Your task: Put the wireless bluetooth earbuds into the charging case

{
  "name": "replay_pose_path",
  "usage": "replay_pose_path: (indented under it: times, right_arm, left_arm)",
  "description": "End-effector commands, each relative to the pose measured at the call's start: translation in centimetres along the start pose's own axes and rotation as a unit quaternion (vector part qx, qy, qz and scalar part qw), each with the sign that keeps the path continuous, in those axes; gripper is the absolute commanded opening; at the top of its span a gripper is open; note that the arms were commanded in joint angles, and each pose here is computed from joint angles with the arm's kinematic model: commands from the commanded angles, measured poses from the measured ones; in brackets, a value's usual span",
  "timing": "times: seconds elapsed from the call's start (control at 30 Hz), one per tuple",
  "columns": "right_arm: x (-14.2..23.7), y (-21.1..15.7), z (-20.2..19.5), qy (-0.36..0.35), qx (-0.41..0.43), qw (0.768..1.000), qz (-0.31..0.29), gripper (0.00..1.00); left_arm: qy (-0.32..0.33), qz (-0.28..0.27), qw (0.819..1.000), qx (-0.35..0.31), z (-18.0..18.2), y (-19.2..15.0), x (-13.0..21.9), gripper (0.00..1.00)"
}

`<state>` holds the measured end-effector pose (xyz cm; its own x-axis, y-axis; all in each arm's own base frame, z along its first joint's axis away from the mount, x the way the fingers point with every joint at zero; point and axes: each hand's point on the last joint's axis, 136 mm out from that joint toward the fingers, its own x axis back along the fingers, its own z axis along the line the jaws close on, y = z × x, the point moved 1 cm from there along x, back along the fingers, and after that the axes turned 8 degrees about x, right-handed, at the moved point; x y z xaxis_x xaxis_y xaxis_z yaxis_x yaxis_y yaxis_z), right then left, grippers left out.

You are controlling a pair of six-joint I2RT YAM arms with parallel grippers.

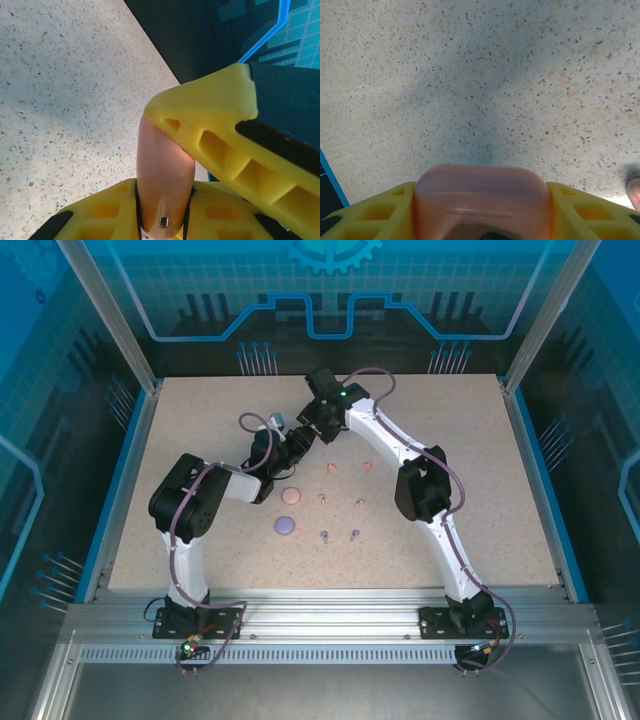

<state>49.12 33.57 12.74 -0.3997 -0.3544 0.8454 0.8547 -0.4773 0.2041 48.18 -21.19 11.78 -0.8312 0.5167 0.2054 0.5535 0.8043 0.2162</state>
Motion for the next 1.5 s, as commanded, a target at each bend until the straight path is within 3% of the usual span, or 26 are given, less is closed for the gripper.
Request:
replay_pose_path:
  times: [0.0,0.1,0.3,0.5,0.67,0.87,1.03,1.47]
  right_arm:
    - [3.2,-1.5,0.8,0.005,-0.005,1.000,0.022,0.57]
    - [4.7,0.8,1.2,0.023,-0.010,1.000,0.000,0.73]
    - [9.6,4.7,0.0,0.032,0.014,0.998,-0.049,0.80]
    - [11.2,4.9,-3.6,0.048,0.097,0.992,-0.064,0.82]
    - [13.9,3.7,-5.4,0.131,0.208,0.963,-0.107,0.83]
    - [16.9,0.0,-5.4,0.236,0.318,0.911,-0.119,0.81]
    - [17.5,-2.0,-5.4,0.283,0.351,0.886,-0.111,0.81]
    - [15.5,-2.4,-3.2,0.335,0.349,0.872,-0.072,0.78]
  left_arm:
    - [-0.003,-0.059,0.998,0.028,0.3,2.4,0.3,0.00]
    - [0.006,-0.034,0.999,0.031,0.3,1.7,0.3,0.00]
    - [0.031,0.052,0.998,-0.011,-0.8,-0.2,1.8,0.00]
    - [0.007,0.161,0.986,-0.035,-3.1,-0.3,3.8,0.00]
    - [-0.015,0.238,0.967,-0.086,-5.5,-0.4,5.5,0.00]
    - [-0.079,0.321,0.935,-0.128,-8.8,-1.7,6.5,0.00]
    - [-0.115,0.344,0.921,-0.142,-10.4,-2.1,7.0,0.00]
    - [-0.148,0.377,0.900,-0.163,-11.9,-3.6,7.9,0.00]
